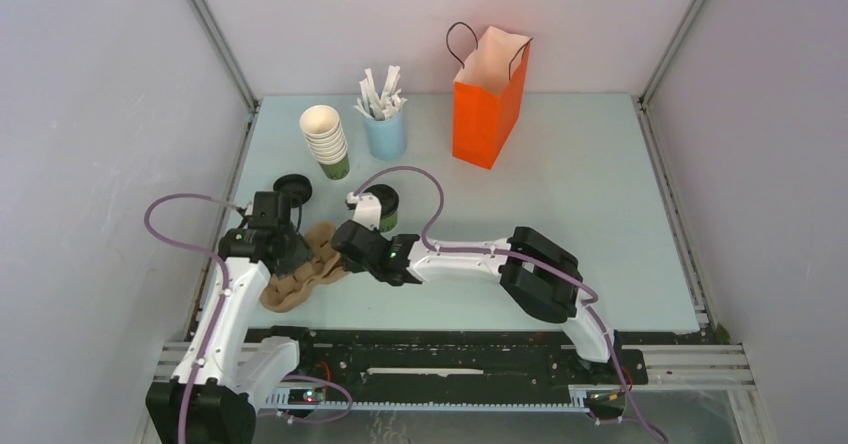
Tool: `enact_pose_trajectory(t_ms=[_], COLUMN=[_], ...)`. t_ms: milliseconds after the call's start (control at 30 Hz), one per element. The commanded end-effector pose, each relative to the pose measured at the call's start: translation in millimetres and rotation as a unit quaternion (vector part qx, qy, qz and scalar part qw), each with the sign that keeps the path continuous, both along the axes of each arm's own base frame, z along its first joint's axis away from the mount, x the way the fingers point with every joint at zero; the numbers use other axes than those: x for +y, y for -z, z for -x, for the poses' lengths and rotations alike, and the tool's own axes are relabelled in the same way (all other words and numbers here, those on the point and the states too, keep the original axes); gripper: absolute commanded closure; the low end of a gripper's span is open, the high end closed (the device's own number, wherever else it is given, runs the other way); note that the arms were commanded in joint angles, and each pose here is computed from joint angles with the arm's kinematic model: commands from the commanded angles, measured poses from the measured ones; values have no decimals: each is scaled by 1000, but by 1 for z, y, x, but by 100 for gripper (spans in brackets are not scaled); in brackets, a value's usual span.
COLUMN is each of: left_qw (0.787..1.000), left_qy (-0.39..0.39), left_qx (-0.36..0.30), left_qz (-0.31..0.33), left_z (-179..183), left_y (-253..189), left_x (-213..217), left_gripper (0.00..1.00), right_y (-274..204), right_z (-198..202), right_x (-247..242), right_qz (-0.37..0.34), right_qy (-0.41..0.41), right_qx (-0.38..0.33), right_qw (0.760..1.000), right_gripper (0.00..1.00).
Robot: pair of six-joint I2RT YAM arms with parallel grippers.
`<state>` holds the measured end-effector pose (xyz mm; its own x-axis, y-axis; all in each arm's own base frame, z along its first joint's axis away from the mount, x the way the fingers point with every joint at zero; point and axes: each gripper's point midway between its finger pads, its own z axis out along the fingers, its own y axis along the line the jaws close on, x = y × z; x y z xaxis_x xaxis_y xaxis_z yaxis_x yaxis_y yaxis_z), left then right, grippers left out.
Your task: Pack the takeout coffee
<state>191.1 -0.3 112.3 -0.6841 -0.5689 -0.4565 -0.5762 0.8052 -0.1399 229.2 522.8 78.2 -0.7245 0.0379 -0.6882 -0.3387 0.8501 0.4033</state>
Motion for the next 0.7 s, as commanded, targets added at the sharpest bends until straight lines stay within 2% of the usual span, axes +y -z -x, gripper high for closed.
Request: enact_pose_trajectory(t_ms=[0, 100, 300, 433, 467, 567, 667], left_qw=[999, 998, 994, 991, 991, 995, 995], left_qy=[-24, -29, -53, -37, -36, -56, -63], left_qx=[-27, -43, -92, -91, -87, -83, -79], left_qz=[14, 29, 38, 92, 90, 23, -15], left_z=[-3, -5, -4, -7, -7, -1, 3], left_y=[-28, -38, -63, -54, -53, -58, -62], left_x=[-2, -7, -6, -26, -26, -2, 11], left_gripper=[83, 92, 97, 100, 100, 100, 100], right_y=[-12, -5, 5, 4, 3, -2, -3], right_z=[-9, -7, -11, -13, -13, -13, -10], right_x=[13, 15, 12, 9, 9, 9, 14], right_qz=[22, 35, 56, 60, 61, 65, 47], right_qy=[14, 11, 22, 28, 28, 26, 14], right_qx=[-41, -39, -33, -38, -40, -53, -48], right_qw=[999, 999, 998, 997, 997, 996, 998], right_gripper=[100, 100, 100, 100, 100, 100, 100])
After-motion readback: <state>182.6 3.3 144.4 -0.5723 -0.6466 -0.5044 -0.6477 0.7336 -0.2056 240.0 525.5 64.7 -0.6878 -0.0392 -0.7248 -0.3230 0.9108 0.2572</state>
